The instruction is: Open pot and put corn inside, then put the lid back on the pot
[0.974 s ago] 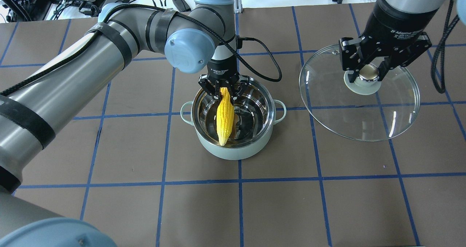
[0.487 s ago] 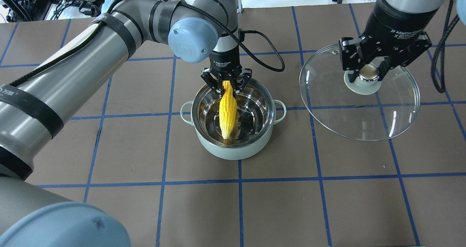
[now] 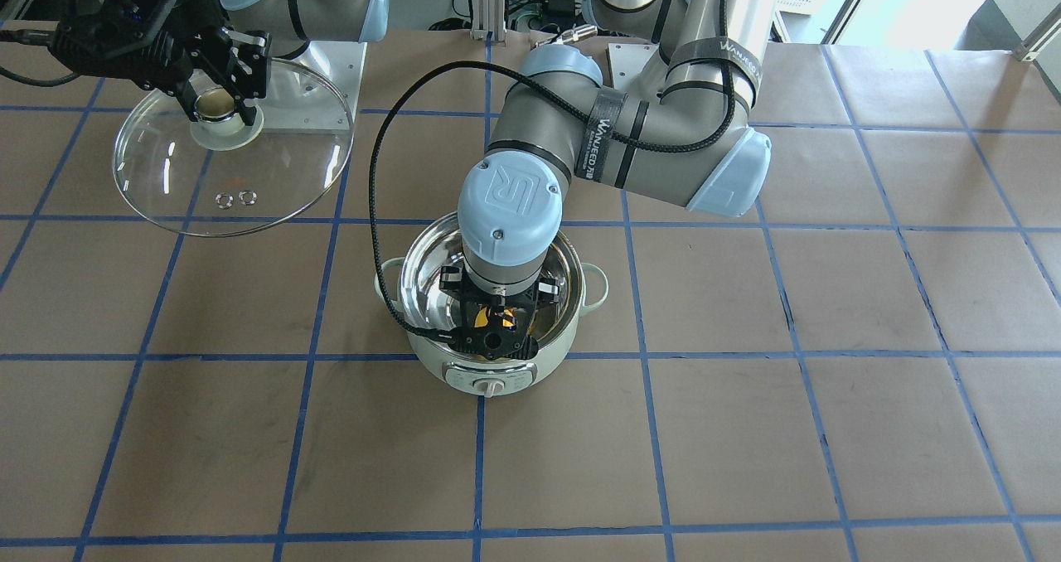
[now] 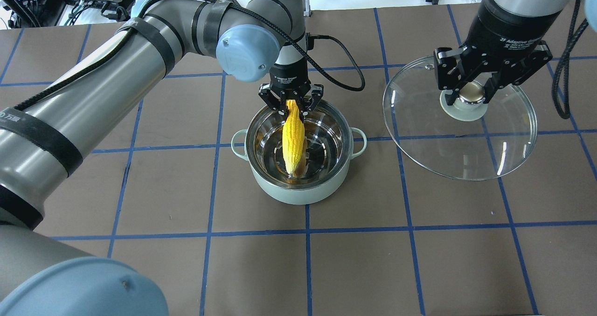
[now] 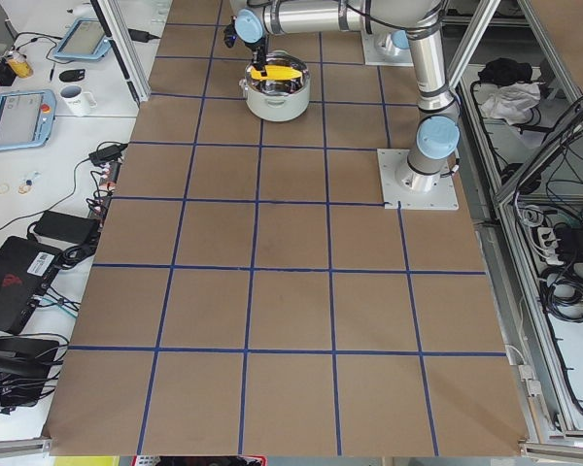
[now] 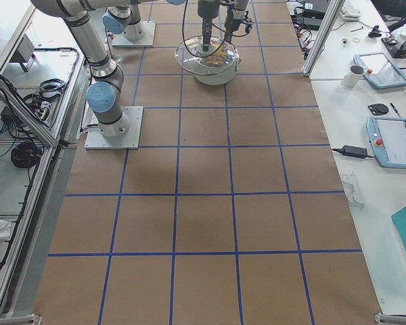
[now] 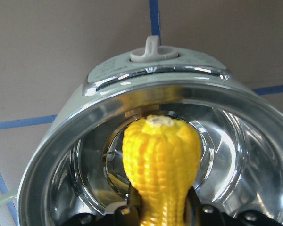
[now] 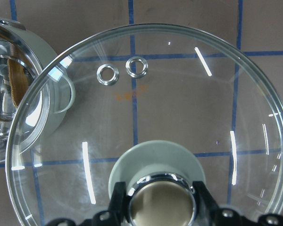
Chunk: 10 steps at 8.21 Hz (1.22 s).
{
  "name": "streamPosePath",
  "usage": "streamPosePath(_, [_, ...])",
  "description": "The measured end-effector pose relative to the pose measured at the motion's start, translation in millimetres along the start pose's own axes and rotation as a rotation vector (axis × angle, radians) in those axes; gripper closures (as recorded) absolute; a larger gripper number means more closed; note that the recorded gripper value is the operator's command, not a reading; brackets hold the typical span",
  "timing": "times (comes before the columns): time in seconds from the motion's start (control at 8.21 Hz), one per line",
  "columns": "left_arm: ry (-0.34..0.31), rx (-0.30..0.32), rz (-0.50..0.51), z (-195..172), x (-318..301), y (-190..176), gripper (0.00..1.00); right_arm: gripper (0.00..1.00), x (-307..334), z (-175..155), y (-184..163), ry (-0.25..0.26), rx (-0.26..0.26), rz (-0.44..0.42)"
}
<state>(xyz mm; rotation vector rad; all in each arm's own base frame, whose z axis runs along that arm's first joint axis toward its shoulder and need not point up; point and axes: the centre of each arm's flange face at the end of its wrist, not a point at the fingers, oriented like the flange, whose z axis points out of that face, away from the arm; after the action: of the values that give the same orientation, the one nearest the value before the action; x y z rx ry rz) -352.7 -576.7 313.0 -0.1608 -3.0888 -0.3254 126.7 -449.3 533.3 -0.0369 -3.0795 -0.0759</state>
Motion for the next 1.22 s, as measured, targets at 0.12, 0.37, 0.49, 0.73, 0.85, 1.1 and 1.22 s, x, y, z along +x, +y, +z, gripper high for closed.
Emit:
streamPosePath(0.12, [0.005,0.003,-0.001,0,0,0,0.14,0.59,0,0,0,-0.001,0.000,0.000])
streamPosePath(0.37, [0.009,0.005,-0.002,0,1,0,0.00,0.59,0,0,0,-0.001,0.000,0.000])
streamPosePath(0.49, [0.011,0.008,-0.001,-2,1,1,0.00,0.59,0,0,0,-0.001,0.000,0.000])
streamPosePath(0.73, [0.023,0.024,0.007,-15,2,6,0.00,0.59,0,1,0,-0.001,-0.001,0.001])
streamPosePath(0.85, [0.030,0.036,0.023,-27,1,11,0.00,0.59,0,2,-2,-0.001,-0.004,0.003])
streamPosePath(1.1, [0.038,0.032,0.025,-59,-40,19,0.00,0.59,-6,11,-10,0.004,-0.019,0.015])
streamPosePath(1.22, [0.048,0.026,-0.009,-78,-86,18,0.00,0.59,-20,18,-15,0.007,-0.026,0.025])
